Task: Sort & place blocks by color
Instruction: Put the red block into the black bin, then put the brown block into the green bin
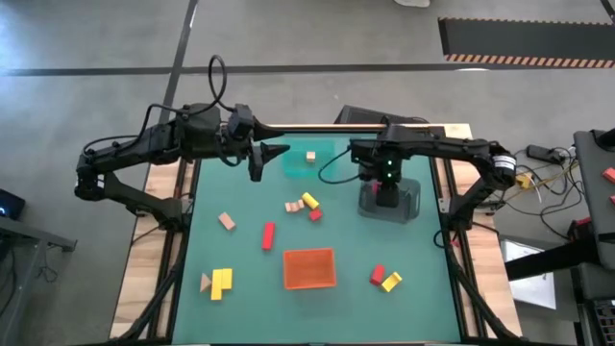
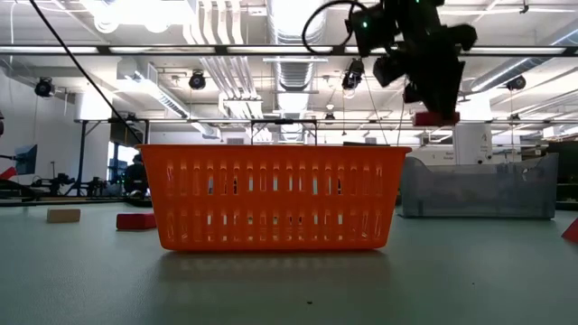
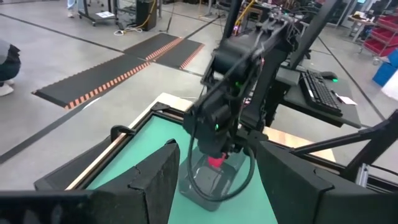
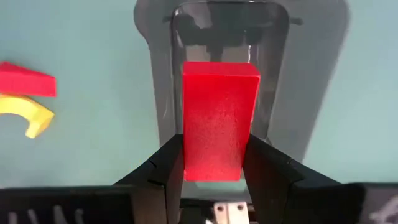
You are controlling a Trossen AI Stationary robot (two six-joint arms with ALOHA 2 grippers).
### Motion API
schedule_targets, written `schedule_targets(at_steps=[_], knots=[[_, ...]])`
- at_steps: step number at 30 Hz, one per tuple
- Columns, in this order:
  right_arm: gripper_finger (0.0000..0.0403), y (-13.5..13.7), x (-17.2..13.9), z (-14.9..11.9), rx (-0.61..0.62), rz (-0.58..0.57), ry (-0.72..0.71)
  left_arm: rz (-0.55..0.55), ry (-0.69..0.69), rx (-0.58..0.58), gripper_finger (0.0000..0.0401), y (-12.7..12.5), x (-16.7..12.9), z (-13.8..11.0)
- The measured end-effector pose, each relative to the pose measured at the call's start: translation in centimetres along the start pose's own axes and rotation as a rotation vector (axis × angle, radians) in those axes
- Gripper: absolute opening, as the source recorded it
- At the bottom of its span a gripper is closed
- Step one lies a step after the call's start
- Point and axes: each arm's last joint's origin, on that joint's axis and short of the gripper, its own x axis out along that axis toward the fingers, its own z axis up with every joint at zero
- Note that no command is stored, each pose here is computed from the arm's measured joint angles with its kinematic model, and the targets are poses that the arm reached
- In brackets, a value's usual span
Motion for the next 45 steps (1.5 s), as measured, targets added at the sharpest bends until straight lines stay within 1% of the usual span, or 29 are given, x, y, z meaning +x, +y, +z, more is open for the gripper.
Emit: schedule_targets(at_steps=[6,12,18,21,23,33,41,45], knots=[[0.0128,-0.5,3.8,0.2,-0.053,-0.018,-0.011,0.003,-0.001,0.003,0.0199,0.0,0.0,0.0],[0.0128,-0.9,6.7,0.1,-0.05,-0.021,-0.028,0.005,-0.001,0.004,0.0199,0.0,0.0,0.0],[0.0128,-1.1,9.0,-0.4,-0.019,-0.023,-0.025,0.028,-0.006,0.004,0.0199,0.1,0.0,0.0],[0.0128,-1.2,9.9,-0.8,-0.019,-0.055,-0.012,0.029,-0.006,0.004,0.0199,0.1,0.0,0.0],[0.0128,-1.3,10.2,-0.9,-0.018,-0.072,-0.01,0.029,-0.006,0.004,0.0199,0.1,0.0,0.0],[0.013,-1.5,11.0,-1.1,-0.016,-0.081,-0.014,0.06,-0.009,0.003,0.0199,0.2,0.2,0.0],[0.0176,-1.5,10.4,-0.7,-0.022,-0.083,-0.034,0.064,0.001,0.001,0.0199,0.1,0.5,-0.2],[0.0192,-1.5,10.1,-0.5,-0.006,-0.083,-0.04,0.065,0.009,-0.001,0.0199,0.1,0.9,-0.3]])
